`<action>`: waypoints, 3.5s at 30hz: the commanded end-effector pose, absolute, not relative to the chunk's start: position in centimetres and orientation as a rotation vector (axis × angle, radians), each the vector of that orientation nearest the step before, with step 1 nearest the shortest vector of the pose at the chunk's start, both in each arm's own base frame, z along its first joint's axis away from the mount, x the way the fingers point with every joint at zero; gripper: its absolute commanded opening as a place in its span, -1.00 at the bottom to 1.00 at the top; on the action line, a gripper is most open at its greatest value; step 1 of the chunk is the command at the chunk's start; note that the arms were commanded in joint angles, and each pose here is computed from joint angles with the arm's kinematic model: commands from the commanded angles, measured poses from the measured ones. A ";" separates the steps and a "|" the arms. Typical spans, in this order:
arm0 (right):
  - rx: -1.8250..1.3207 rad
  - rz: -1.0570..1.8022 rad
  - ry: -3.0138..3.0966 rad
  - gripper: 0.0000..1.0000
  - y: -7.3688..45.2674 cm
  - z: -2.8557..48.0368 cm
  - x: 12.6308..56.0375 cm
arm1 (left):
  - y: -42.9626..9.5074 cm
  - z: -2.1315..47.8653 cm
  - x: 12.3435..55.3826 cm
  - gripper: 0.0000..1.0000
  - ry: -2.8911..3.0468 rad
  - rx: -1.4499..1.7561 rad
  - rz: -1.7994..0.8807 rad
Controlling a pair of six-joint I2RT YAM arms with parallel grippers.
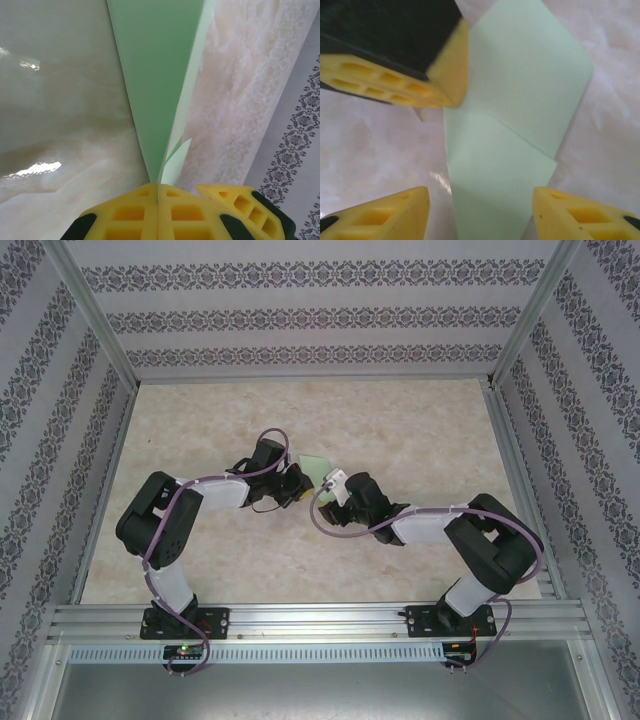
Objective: Fold a paper plane with a square sheet of paper (pick it up from the middle)
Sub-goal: Fold the wing for the fifth time at the center of the table.
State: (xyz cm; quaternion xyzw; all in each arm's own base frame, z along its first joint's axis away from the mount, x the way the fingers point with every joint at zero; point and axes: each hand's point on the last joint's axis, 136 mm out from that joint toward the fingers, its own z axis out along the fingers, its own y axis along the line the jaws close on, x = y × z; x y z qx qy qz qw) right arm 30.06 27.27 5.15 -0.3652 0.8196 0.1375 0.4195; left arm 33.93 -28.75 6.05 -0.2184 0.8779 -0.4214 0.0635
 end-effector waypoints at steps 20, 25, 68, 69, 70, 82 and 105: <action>-0.969 0.057 1.796 -0.34 28.9 4.3 32.0 | -30.1 8.2 33.1 -0.84 2.669 -0.678 -1.345; -0.961 0.077 1.802 -0.60 28.6 4.1 32.0 | -29.9 8.4 33.1 -0.81 2.664 -0.694 -1.334; -0.470 1.045 2.143 -1.00 31.1 6.3 30.3 | -27.2 8.7 32.4 -0.17 2.527 -0.256 -1.337; -0.463 1.063 2.156 -1.00 31.1 6.2 30.2 | -27.3 8.5 32.4 -0.18 2.530 -0.254 -1.339; -0.456 1.082 2.169 -1.00 31.0 6.0 30.2 | -27.5 8.3 32.4 -0.20 2.531 -0.250 -1.344; -0.376 1.222 2.264 -0.98 31.4 4.1 29.9 | -27.7 7.1 31.8 -0.33 2.552 -0.226 -1.347; -0.278 1.246 2.397 -0.89 30.5 1.7 30.2 | -29.0 5.7 32.1 -0.44 2.572 -0.191 -1.392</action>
